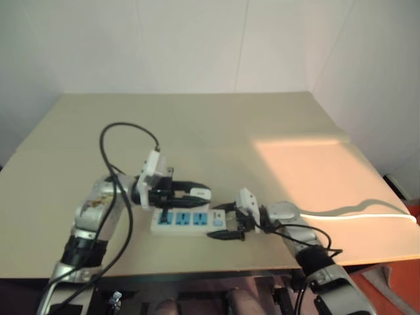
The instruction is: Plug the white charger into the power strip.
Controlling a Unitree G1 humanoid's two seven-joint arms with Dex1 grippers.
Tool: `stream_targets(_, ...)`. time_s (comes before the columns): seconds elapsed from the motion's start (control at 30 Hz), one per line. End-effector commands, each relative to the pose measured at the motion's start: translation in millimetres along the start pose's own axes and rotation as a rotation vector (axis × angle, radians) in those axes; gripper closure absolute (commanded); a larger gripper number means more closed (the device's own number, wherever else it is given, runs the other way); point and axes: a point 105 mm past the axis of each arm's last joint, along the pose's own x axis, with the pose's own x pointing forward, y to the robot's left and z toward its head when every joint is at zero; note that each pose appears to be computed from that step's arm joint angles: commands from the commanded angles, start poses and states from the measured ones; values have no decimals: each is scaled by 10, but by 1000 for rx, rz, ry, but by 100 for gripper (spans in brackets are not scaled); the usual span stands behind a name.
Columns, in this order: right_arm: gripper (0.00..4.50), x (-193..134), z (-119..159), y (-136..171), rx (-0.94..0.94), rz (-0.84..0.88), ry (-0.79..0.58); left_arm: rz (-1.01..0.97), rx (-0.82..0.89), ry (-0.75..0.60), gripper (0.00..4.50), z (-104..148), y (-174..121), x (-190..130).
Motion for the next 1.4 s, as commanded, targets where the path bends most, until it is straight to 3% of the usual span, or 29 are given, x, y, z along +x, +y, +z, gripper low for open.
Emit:
stream_targets(0.03, 103, 81, -89, 81, -8, 56, 34, 14, 52, -16, 348, 74, -3, 35)
stream_targets(1.4, 103, 47, -165, 26, 25, 19, 60, 17, -38, 101, 348, -538, 18, 4)
